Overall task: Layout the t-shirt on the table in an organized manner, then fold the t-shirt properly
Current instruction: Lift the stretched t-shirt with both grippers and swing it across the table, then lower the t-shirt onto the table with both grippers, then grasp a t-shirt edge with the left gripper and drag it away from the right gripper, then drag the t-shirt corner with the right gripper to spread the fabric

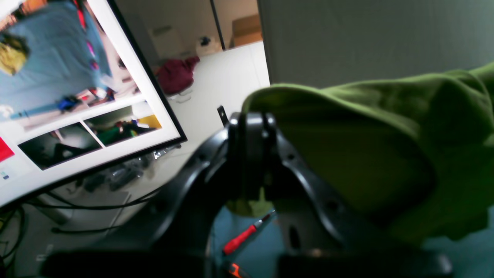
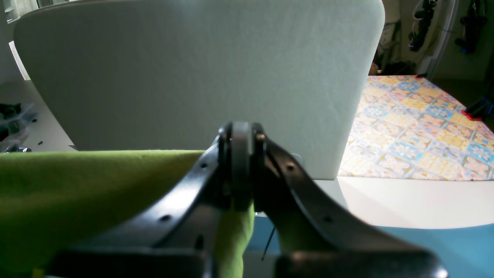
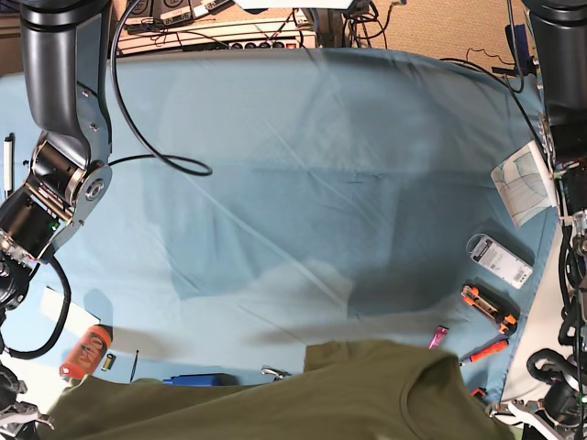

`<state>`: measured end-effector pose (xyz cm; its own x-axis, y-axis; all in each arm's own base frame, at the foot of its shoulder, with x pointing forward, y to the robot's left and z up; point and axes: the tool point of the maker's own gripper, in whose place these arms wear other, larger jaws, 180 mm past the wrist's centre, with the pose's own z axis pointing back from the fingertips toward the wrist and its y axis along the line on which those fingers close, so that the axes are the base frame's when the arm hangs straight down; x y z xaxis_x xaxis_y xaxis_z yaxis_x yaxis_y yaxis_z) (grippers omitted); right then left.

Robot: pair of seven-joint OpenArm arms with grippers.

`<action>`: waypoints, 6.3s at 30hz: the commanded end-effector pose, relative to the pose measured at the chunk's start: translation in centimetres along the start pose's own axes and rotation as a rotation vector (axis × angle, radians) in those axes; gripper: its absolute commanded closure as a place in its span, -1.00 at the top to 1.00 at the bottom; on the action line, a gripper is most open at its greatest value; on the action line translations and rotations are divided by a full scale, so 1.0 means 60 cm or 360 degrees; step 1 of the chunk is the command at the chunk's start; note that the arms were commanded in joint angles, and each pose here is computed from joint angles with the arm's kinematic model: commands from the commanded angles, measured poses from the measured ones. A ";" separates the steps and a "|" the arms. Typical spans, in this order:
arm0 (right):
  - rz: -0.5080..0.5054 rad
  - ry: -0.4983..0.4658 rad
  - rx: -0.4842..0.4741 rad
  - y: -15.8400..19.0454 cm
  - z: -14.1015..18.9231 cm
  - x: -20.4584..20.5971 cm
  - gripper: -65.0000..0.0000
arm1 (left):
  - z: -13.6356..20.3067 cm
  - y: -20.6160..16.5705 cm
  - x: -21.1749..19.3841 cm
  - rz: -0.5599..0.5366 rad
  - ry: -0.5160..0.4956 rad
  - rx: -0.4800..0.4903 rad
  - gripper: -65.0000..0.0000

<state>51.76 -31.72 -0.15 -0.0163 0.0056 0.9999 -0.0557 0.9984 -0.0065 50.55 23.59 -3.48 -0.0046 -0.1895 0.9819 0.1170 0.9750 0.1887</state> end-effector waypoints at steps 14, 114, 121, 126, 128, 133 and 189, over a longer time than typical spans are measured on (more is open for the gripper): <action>-0.0032 0.0308 0.0128 0.020 0.025 -0.147 -1.00 | 0.043 -0.081 -0.169 0.0143 0.0447 -0.0318 -1.00; -0.0159 0.1085 -0.0127 -0.060 0.324 -0.468 -1.00 | 0.112 -0.332 -0.449 -0.0428 0.0978 -0.1002 -0.71; -0.0158 0.1081 -0.0128 -0.061 0.324 -0.467 -1.00 | 0.113 -0.333 -0.446 -0.0399 0.0982 -0.1001 -1.00; -0.0157 0.1048 -0.0129 -0.061 0.320 -0.463 -1.00 | 0.140 -0.355 -0.426 -0.0334 0.1083 -0.1104 -1.00; -0.0156 0.1045 -0.0130 -0.061 0.320 -0.462 -1.00 | 0.148 -0.359 -0.408 -0.0333 0.1112 -0.1090 -1.00; -0.0156 0.1050 -0.0130 -0.061 0.320 -0.463 -1.00 | 0.152 -0.353 -0.360 -0.0400 0.1052 -0.0964 -1.00; 0.0334 0.1254 0.0257 0.093 0.049 -0.502 -0.40 | 0.558 -0.453 -0.417 0.0052 0.1258 -0.1386 -1.00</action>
<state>47.56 -26.19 -32.92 0.7069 0.2870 0.6465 -0.2798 0.9529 -0.1171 14.08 5.96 -33.30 0.6121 -0.4903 0.6204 0.7351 0.6419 -0.2180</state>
